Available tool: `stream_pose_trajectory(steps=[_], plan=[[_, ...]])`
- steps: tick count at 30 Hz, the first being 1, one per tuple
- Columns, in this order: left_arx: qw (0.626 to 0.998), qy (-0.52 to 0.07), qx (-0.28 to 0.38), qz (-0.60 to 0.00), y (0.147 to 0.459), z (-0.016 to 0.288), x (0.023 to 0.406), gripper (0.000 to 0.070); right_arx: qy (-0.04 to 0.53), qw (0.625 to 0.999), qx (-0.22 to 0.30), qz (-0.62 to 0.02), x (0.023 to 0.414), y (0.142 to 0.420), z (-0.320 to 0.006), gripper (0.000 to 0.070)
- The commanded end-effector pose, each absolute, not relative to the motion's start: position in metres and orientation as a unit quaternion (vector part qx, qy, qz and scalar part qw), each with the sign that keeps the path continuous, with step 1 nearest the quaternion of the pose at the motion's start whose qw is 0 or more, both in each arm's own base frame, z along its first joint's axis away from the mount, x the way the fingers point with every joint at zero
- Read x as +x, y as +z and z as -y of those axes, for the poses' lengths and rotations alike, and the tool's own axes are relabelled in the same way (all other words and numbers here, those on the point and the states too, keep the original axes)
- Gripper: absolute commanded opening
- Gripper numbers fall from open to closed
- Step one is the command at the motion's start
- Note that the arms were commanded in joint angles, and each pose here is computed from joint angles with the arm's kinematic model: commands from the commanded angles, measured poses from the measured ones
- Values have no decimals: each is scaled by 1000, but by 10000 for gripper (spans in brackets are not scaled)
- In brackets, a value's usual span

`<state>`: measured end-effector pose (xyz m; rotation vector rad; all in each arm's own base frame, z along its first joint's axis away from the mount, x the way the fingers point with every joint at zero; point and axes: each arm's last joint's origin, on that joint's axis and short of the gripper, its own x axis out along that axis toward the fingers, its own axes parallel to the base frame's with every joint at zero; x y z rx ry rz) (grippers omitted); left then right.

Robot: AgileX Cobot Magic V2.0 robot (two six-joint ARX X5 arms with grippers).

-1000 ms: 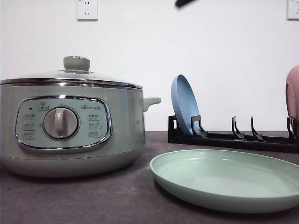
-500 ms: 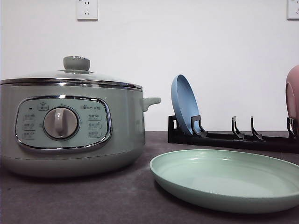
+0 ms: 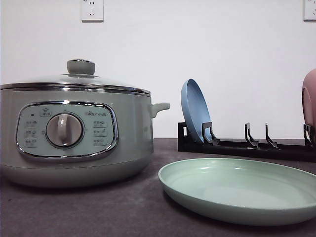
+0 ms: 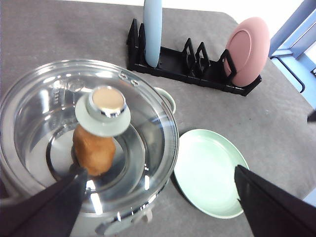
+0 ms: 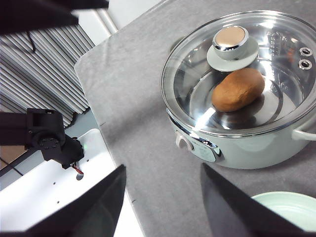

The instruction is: Transfer potato from steamer to green plate

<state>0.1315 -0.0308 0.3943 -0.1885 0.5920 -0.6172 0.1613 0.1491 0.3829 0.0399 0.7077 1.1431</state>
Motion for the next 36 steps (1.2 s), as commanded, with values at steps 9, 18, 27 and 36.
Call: stream_pose_trajectory(steps=[9, 18, 27, 36], plan=[[899, -253, -26, -356, 438, 52, 199, 595, 535, 776, 2, -335, 160, 383, -150, 297], [870, -225, 41, -438, 427, 90, 262, 595, 535, 773, -4, -340, 160, 382, -149, 297], [836, -217, 86, -496, 394, 124, 301, 595, 531, 773, -8, -347, 159, 380, -149, 297], [813, -210, 109, -532, 367, 140, 318, 591, 523, 776, -13, -352, 159, 379, -148, 297]])
